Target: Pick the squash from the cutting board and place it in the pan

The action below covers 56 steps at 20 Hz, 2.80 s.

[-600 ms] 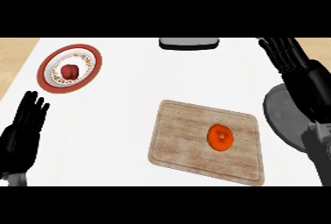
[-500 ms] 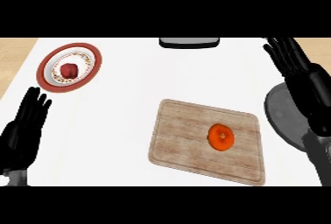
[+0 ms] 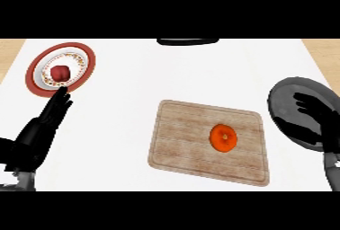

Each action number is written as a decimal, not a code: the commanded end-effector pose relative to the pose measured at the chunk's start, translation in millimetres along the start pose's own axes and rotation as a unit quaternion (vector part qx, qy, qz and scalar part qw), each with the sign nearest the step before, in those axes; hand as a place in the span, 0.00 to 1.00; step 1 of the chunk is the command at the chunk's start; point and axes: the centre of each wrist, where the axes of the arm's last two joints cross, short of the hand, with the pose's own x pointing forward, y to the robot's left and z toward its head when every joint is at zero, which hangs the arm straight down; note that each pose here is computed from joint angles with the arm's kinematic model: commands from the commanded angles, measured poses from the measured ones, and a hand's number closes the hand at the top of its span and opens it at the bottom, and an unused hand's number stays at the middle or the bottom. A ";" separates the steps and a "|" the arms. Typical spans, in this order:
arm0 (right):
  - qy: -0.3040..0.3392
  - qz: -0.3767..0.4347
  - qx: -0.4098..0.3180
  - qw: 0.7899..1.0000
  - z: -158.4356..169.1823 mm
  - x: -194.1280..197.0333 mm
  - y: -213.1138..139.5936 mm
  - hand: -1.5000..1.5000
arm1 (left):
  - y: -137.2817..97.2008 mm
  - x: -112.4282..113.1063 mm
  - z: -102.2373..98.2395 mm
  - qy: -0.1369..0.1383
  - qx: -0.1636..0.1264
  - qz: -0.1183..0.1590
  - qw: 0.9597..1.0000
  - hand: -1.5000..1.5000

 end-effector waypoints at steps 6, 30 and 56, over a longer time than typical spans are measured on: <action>0.116 0.052 -0.048 0.991 69.1 -20.3 77.7 0.00 | -33.0 2.3 -20.4 0.020 -0.059 -0.021 0.998 0.50; 0.330 0.292 0.259 0.859 -1.7 131.5 102.1 0.00 | -39.1 5.5 -38.2 0.015 -0.080 -0.015 0.997 0.50; 0.356 0.332 0.286 0.825 9.3 65.7 145.5 0.00 | -49.6 15.6 -31.1 0.019 -0.063 -0.018 0.998 0.50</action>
